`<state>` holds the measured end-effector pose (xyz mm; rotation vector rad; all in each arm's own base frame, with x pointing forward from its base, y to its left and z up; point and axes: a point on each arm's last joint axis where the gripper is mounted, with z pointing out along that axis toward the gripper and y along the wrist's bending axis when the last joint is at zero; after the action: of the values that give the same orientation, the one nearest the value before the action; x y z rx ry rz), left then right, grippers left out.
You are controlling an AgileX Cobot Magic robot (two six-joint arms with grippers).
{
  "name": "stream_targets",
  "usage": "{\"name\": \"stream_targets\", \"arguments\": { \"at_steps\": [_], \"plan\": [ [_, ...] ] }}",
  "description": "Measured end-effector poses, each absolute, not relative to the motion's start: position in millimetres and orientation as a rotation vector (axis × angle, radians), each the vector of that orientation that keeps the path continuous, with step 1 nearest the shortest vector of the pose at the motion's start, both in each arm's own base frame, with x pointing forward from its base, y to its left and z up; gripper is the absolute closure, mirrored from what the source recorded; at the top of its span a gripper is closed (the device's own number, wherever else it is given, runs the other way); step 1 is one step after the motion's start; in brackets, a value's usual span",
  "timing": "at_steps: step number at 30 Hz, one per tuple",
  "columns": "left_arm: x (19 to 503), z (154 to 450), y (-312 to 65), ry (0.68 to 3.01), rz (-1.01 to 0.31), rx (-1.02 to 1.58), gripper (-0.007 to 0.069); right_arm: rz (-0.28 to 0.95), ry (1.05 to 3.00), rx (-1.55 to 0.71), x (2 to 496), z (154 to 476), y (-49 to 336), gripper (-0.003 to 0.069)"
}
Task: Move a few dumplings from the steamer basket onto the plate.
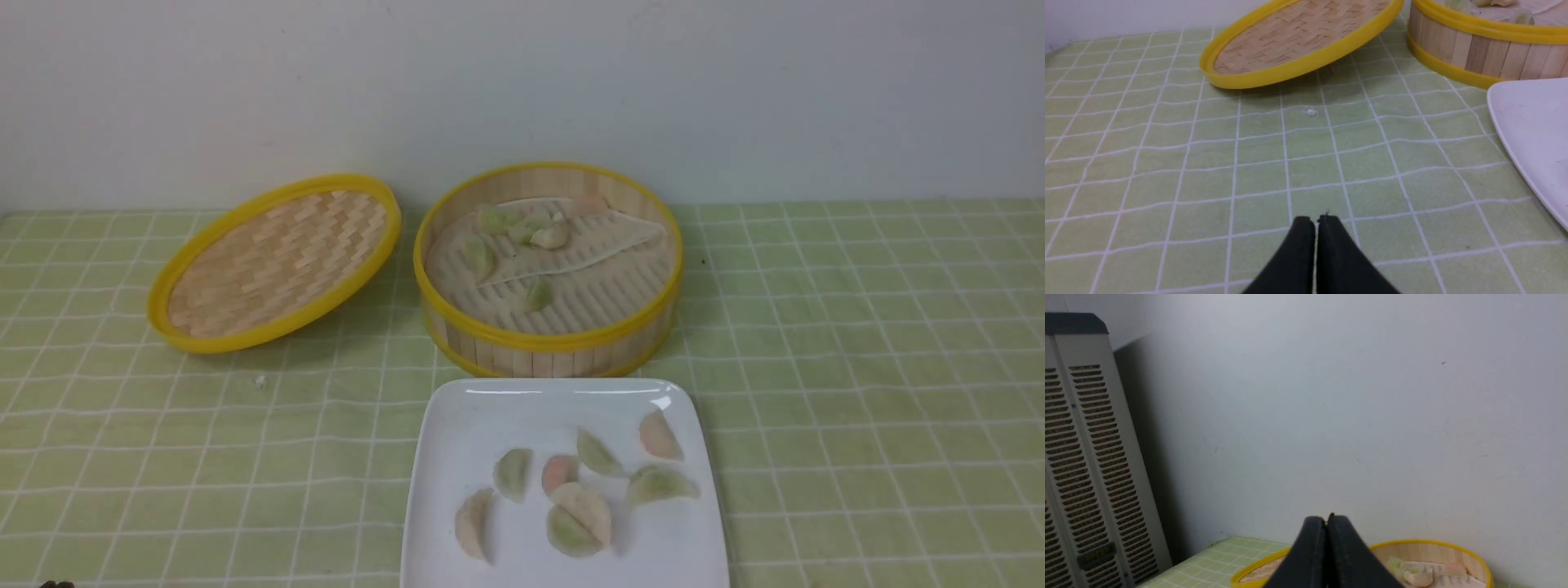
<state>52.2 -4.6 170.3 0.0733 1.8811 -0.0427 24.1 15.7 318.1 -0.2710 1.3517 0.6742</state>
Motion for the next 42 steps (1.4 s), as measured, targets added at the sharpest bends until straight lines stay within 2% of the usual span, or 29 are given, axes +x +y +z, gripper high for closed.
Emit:
{"name": "stream_targets", "arguments": {
  "at_steps": [13, 16, 17, 18, 20, 22, 27, 42],
  "plan": [
    [52, 170, -5, 1.881, -0.043, 0.073, 0.0631, 0.597, 1.393, -0.353, 28, 292, 20, 0.0673],
    [52, 170, -5, 1.881, -0.043, 0.073, 0.0631, 0.492, 1.425, -0.315, 32, 275, 18, 0.0673],
    [52, 170, -5, 1.881, -0.043, 0.073, 0.0631, 0.49, 1.429, -0.317, 32, 273, 18, 0.0673],
    [52, 170, -5, 1.881, -0.043, 0.073, 0.0631, 0.412, 1.476, -0.279, 37, 261, 17, 0.0673],
    [52, 170, -5, 1.881, -0.043, 0.073, 0.0631, 0.353, 1.522, -0.236, 41, 249, 16, 0.0673],
    [52, 170, -5, 1.881, -0.043, 0.073, 0.0631, 0.238, 1.62, -0.172, 49, 222, 13, 0.0673],
    [52, 170, -5, 1.881, -0.043, 0.073, 0.0631, 0.125, 1.757, -0.081, 55, 183, 7, 0.0673],
    [52, 170, -5, 1.881, -0.043, 0.073, 0.0631, 0.068, 1.777, -0.057, 55, 180, 4, 0.0673]
  ]
}}
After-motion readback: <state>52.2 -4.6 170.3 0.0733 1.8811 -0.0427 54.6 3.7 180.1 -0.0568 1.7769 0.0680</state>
